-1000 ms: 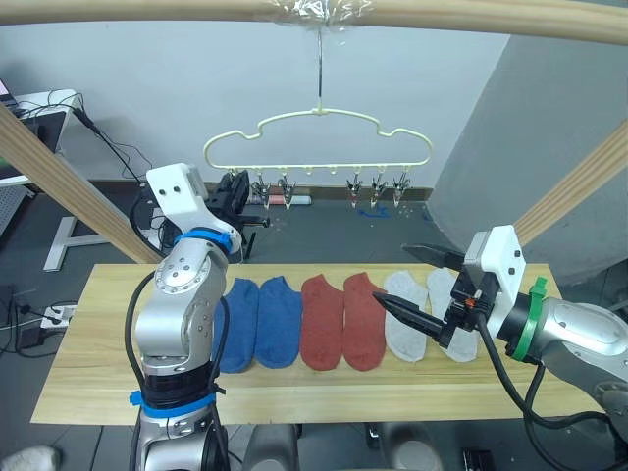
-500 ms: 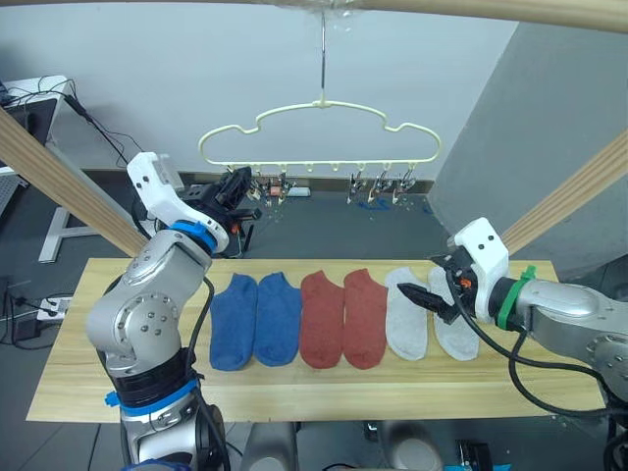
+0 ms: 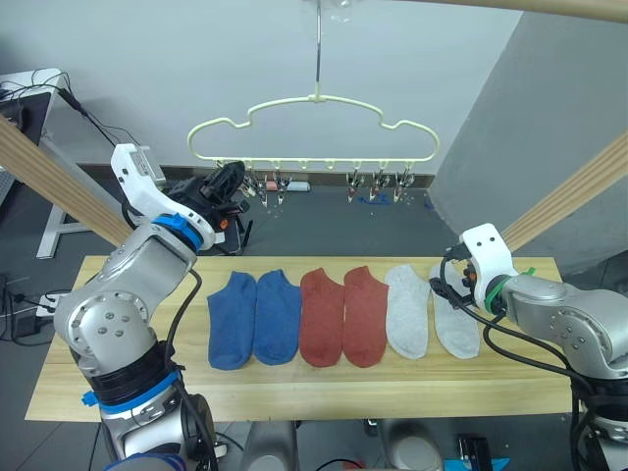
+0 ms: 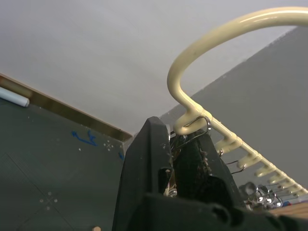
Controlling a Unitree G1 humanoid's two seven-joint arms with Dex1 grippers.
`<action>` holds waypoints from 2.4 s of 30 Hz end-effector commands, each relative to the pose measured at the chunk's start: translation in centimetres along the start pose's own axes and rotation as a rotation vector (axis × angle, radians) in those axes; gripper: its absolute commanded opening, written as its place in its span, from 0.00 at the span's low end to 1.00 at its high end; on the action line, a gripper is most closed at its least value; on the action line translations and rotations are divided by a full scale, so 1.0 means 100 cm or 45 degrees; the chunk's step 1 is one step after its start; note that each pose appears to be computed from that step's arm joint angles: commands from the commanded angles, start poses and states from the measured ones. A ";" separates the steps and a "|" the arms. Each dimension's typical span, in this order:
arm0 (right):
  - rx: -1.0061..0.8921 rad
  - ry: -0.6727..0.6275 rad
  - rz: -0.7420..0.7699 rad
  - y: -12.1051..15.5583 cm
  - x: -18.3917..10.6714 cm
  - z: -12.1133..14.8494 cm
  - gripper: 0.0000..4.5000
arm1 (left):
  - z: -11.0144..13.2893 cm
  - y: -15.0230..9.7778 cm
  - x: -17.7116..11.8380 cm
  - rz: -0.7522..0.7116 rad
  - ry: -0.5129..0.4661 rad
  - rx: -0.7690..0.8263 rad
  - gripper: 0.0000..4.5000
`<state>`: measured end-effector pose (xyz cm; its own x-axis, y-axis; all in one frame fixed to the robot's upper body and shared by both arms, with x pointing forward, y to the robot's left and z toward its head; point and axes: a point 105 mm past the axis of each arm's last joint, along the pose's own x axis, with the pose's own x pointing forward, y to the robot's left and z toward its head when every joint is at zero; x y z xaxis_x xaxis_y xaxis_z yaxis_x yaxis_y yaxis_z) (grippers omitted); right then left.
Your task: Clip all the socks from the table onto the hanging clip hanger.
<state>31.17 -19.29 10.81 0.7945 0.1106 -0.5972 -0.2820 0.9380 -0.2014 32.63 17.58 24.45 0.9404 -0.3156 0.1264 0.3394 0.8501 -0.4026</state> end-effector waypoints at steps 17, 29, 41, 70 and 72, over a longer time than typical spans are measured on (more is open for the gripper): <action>-0.088 0.038 -0.101 -0.023 0.045 -0.018 1.00 | 0.011 -0.004 -0.013 0.007 -0.003 0.091 0.05; 0.036 0.115 -0.099 -0.023 0.054 -0.034 1.00 | 0.013 -0.006 -0.013 0.007 -0.002 0.100 0.05; 0.303 0.180 -0.094 -0.023 0.054 -0.041 0.41 | 0.012 -0.007 -0.014 0.001 0.000 0.107 0.05; 0.048 -0.463 0.638 0.163 -0.018 0.115 0.01 | 0.016 0.015 -0.013 0.005 0.108 0.001 0.05; 0.048 -0.476 0.679 0.179 -0.015 0.121 0.01 | 0.017 0.014 -0.012 0.004 0.107 0.007 0.05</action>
<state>31.41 0.25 16.60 0.6815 0.6469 -0.3423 -0.6596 0.7455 0.0958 31.91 19.29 25.23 0.9268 -0.3721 0.0505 0.3601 0.8429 -0.3998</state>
